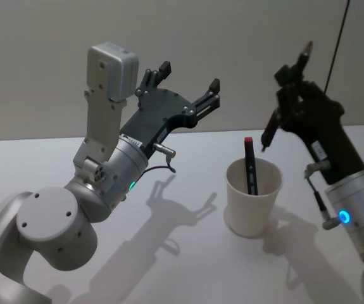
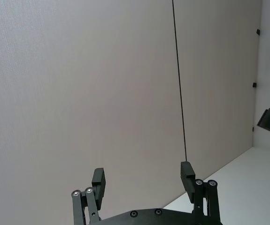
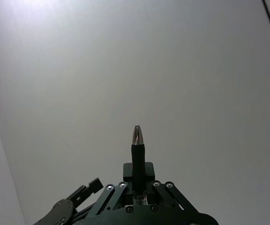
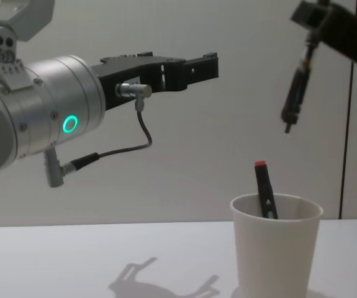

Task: Place the pen into the pen holder.

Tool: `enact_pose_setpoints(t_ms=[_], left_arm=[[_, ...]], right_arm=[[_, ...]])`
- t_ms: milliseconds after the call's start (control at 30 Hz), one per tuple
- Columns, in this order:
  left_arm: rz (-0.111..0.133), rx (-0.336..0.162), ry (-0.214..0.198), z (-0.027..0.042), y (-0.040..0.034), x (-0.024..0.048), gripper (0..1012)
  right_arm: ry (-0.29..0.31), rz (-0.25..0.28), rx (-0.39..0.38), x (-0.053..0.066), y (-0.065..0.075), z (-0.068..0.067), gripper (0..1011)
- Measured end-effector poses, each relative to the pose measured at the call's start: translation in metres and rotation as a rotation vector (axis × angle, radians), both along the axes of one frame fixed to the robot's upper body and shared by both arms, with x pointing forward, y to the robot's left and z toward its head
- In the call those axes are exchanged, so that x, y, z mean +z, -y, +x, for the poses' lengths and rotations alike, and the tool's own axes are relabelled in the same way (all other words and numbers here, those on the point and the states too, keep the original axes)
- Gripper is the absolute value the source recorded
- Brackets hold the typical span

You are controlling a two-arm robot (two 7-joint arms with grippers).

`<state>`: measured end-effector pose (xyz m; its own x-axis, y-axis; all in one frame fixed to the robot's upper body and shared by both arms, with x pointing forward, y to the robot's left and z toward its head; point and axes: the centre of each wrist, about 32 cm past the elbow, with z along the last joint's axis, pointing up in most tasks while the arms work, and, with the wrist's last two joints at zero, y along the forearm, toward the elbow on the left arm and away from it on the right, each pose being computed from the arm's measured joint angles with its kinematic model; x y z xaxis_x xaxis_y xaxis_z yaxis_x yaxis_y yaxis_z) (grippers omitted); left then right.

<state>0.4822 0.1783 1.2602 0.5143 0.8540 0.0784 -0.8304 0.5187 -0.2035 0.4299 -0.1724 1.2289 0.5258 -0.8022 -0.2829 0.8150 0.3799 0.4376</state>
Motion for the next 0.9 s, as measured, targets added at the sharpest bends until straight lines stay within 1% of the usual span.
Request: enact_pose_setpoints(t_ms=[33,67,100,133,233,367,467,567,900], left_arm=[[0.0,0.0,0.0,0.0,0.0,0.0,1004],[0.0,0.0,0.0,0.0,0.0,0.0,1003],[0.0,0.0,0.0,0.0,0.0,0.0,1003],[0.0,0.0,0.0,0.0,0.0,0.0,1003],[0.0,0.0,0.0,0.0,0.0,0.0,1003],[0.0,0.0,0.0,0.0,0.0,0.0,1003],[0.0,0.0,0.0,0.0,0.0,0.0,1003],[0.0,0.0,0.0,0.0,0.0,0.0,1003],[0.0,0.0,0.0,0.0,0.0,0.0,1003]], right_arm=[[0.0,0.0,0.0,0.0,0.0,0.0,131],[0.011,-0.028,-0.001,-0.001,-0.003,-0.001,131],[0.015,-0.04,-0.002,-0.001,-0.004,-0.001,131],[0.022,-0.063,-0.003,-0.002,-0.008,-0.001,131],[0.033,-0.099,-0.008,-0.004,-0.012,-0.001,131],[0.052,-0.175,-0.029,-0.01,-0.02,-0.001,131],[0.056,-0.203,-0.041,-0.014,-0.023,-0.001,131],[0.063,-0.245,-0.061,-0.019,-0.027,0.0,132],[0.051,-0.31,-0.118,-0.034,-0.029,0.0,131]])
